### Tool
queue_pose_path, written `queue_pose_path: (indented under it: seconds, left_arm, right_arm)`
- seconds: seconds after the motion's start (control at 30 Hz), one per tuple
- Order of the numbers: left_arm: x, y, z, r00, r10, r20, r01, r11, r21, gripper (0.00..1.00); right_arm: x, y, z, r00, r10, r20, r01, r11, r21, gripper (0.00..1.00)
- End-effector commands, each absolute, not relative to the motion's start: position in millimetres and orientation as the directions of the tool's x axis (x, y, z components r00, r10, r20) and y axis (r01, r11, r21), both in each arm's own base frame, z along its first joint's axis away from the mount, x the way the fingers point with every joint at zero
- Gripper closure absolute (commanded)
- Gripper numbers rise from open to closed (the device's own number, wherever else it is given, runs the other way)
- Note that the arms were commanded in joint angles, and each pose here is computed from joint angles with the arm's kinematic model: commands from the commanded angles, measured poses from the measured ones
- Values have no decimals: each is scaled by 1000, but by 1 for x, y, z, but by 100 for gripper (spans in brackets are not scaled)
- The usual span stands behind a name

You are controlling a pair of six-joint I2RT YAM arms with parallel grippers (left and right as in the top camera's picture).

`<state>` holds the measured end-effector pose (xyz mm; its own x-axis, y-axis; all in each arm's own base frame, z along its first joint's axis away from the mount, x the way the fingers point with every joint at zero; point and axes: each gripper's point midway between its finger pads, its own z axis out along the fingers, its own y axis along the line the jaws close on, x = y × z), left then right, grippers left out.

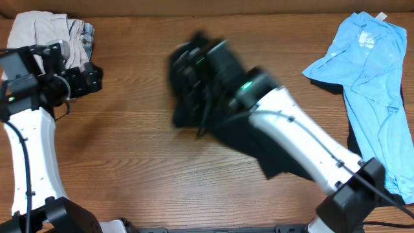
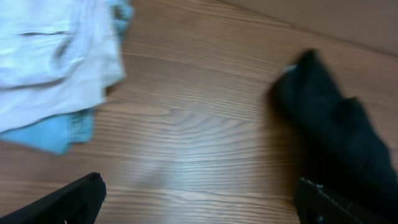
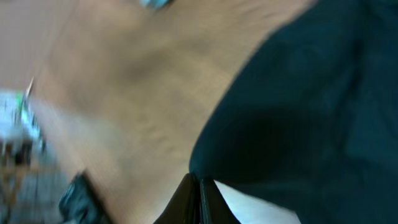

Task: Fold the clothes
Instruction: 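Drag the black t-shirt left onto the table center with right gripper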

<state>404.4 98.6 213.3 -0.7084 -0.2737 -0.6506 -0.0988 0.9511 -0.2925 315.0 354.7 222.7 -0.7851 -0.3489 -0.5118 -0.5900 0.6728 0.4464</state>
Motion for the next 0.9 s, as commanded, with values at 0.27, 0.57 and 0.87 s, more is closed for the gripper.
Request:
queue_pose_path:
  seconds: [0.27,0.57,0.87]
  left_arm:
    - [403,118,220,-697,-241,-675,-110,966,-232,0]
    - [389,19,192,-825,24,-564,153,971,-183,0]
    - [376,-67,148,-839,356,-411,354,931,83,0]
  right_arm:
    - [292,347,220,-830,-356,-429,-536,723,435,18]
    - [376,238,214,-913,-96,-396,-274,864,422,0]
    - [425,109,210,-911,189,-367,20,908,418,0]
